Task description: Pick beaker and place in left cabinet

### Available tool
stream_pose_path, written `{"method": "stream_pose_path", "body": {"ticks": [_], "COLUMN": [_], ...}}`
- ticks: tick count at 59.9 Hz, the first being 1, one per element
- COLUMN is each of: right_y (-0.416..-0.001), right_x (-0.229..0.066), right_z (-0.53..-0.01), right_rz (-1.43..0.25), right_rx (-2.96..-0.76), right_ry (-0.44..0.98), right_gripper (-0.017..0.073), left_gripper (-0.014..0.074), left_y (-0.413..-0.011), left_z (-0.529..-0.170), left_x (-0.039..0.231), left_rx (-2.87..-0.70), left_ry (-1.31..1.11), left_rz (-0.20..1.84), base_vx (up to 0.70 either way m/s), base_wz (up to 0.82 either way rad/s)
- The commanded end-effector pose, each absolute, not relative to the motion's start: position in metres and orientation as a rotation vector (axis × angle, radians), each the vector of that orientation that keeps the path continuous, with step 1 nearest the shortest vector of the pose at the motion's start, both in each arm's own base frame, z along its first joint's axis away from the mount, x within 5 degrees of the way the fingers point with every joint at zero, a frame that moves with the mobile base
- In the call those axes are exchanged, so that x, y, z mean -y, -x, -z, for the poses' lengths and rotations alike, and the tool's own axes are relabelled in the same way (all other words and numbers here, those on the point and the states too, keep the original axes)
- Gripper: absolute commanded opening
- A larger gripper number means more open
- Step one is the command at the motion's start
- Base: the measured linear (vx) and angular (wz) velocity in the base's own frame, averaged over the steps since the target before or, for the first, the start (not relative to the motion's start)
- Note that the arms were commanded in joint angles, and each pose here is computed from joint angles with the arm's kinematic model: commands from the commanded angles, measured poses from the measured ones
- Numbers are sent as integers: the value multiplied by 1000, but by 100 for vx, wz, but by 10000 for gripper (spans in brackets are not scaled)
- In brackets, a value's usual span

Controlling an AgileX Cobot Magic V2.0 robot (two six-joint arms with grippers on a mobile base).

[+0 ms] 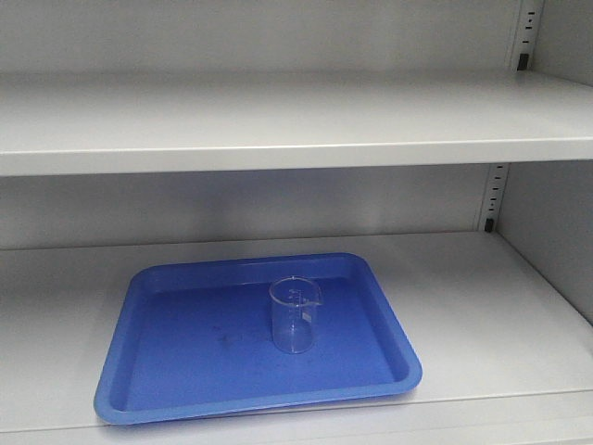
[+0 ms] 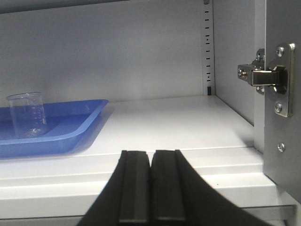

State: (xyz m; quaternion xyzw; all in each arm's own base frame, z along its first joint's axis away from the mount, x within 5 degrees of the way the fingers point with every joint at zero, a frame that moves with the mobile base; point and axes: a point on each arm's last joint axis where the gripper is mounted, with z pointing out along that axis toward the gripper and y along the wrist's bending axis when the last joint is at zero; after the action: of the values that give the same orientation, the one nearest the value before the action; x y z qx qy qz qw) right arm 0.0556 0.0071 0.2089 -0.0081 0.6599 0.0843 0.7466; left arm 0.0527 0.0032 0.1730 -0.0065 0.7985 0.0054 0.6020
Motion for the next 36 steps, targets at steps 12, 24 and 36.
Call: {"method": "stream_pose_path", "body": {"ticks": [12,24,36], "right_y": [-53,-53,-53], "right_x": [-7,-7,-7], "right_z": [-216,-216,-216], "right_rz": [-187,-187,-187], "right_rx": [-1350,-1350,-1350], "right_ry": [20,20,20], "right_gripper": [-5,-5,-5], "left_gripper": [4,4,4], "left_y": [-53,-53,-53], "left_z": [-185,-185,-185], "left_x": [-2,-2,-2], "left_rx": [-1750,-1750,-1750], "left_ry": [2,2,2], "left_rz": [4,4,4], "base_vx": [0,0,0], "base_wz": [0,0,0]}}
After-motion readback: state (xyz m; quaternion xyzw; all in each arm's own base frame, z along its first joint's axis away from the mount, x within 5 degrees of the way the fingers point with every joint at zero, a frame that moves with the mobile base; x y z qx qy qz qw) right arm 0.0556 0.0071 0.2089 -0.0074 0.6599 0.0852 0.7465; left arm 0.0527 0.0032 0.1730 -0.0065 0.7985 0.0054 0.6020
